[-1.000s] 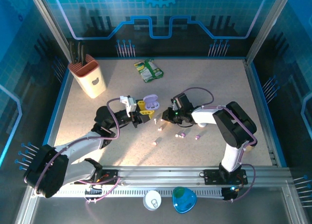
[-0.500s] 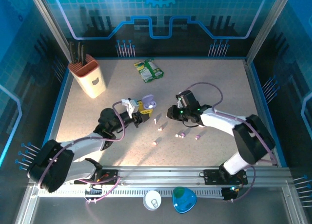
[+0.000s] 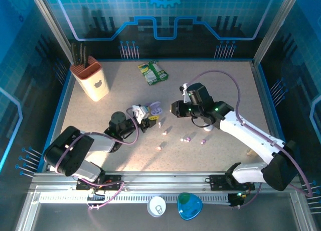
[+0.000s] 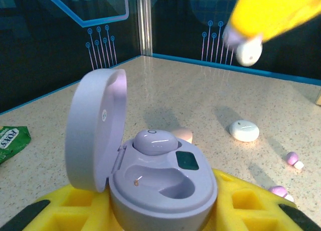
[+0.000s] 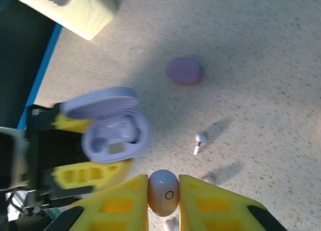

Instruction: Insert the wireless bluetooth earbuds into the charging case

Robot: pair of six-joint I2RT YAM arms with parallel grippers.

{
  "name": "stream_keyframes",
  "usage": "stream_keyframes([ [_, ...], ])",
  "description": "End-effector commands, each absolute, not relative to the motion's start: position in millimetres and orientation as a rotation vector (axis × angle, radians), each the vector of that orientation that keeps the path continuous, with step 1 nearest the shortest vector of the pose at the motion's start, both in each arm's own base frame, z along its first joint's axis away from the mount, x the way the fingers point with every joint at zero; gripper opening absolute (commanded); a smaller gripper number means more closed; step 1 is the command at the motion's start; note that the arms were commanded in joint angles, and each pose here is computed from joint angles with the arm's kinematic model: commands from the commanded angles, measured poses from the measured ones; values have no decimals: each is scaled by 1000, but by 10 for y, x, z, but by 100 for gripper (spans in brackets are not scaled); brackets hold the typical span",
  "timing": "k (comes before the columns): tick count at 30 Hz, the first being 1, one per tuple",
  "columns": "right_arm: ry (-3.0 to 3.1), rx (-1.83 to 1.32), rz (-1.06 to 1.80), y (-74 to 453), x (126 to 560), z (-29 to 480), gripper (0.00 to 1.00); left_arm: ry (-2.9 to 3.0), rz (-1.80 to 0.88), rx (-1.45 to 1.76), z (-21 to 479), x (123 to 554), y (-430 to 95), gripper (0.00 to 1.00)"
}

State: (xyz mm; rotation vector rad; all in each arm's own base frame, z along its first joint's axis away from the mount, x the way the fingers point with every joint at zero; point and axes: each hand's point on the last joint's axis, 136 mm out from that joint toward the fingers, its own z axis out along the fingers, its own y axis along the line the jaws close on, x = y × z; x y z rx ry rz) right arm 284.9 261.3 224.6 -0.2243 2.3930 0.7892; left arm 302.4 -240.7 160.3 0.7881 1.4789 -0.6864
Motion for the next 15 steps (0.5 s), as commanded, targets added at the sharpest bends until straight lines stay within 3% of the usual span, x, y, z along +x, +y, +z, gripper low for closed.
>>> stream_keyframes([
  [1, 2421, -326, 722, 2677, 2778, 2274, 21, 1359, -659, 820, 1822, 3048, -2483, 21],
  [15, 2453, -493, 748, 3218, 2884, 2224, 21, 1354, -679, 839, 1834, 2991, -2525, 21],
])
